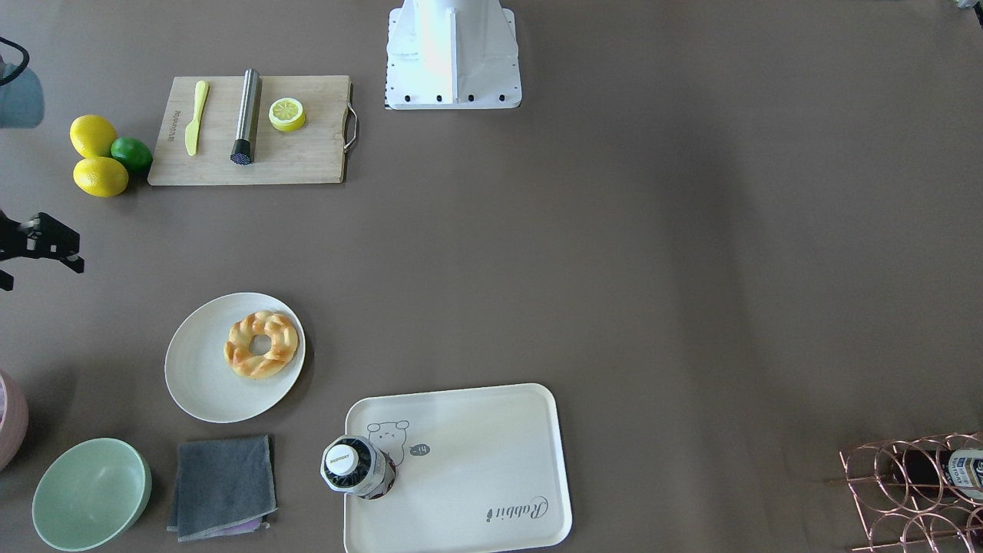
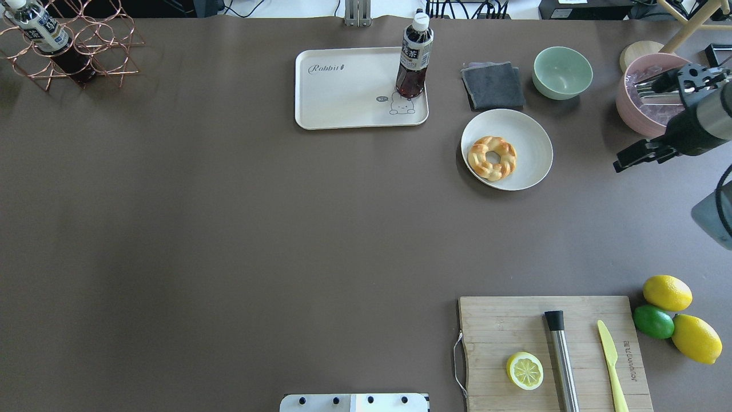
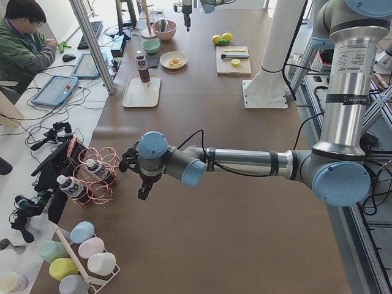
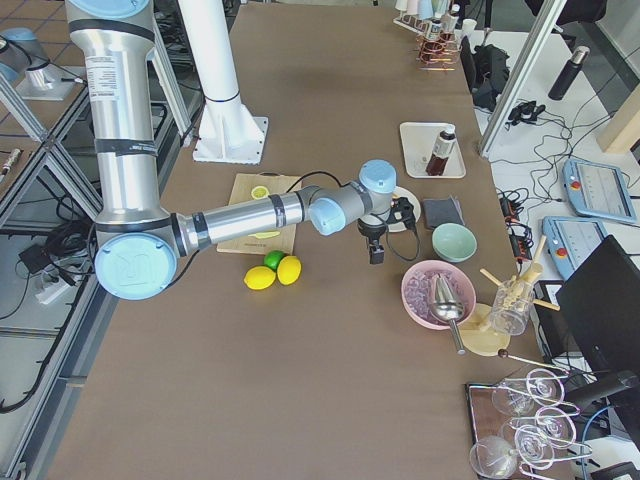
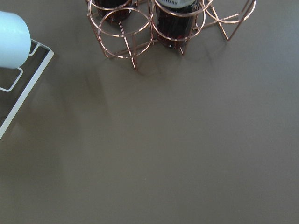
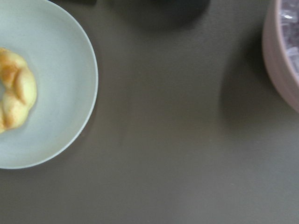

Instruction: Place donut on tray

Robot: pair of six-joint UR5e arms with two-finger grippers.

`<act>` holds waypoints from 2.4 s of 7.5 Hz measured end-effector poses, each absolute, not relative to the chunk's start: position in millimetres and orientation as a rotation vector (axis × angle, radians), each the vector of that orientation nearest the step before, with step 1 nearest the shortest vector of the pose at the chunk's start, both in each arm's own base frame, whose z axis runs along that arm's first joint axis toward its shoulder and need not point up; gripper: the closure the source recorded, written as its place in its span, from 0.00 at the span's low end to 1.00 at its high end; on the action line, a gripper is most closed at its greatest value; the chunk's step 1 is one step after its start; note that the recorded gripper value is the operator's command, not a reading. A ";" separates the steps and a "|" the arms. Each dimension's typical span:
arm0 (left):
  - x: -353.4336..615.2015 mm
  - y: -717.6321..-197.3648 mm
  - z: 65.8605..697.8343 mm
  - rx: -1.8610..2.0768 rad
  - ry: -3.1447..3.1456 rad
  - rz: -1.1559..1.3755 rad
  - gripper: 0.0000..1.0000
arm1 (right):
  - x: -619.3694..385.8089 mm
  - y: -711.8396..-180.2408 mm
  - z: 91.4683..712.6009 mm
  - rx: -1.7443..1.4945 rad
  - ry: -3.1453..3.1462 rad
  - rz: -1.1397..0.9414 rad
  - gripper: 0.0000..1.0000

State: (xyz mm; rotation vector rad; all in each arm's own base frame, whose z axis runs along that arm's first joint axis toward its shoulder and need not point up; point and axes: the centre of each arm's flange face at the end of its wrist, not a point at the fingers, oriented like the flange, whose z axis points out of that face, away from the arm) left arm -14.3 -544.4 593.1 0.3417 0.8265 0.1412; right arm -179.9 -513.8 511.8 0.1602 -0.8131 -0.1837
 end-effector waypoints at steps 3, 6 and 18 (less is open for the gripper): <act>36.9 -560.8 545.3 0.337 0.957 0.074 0.01 | -286.7 -532.9 473.3 0.149 -0.836 -0.106 0.00; 54.7 -556.6 522.8 0.323 1.082 0.038 0.01 | -335.8 -570.4 477.7 0.159 -0.895 0.003 0.06; 73.9 -545.5 518.8 0.339 1.132 0.025 0.01 | -332.0 -569.8 480.0 0.158 -0.886 0.182 1.00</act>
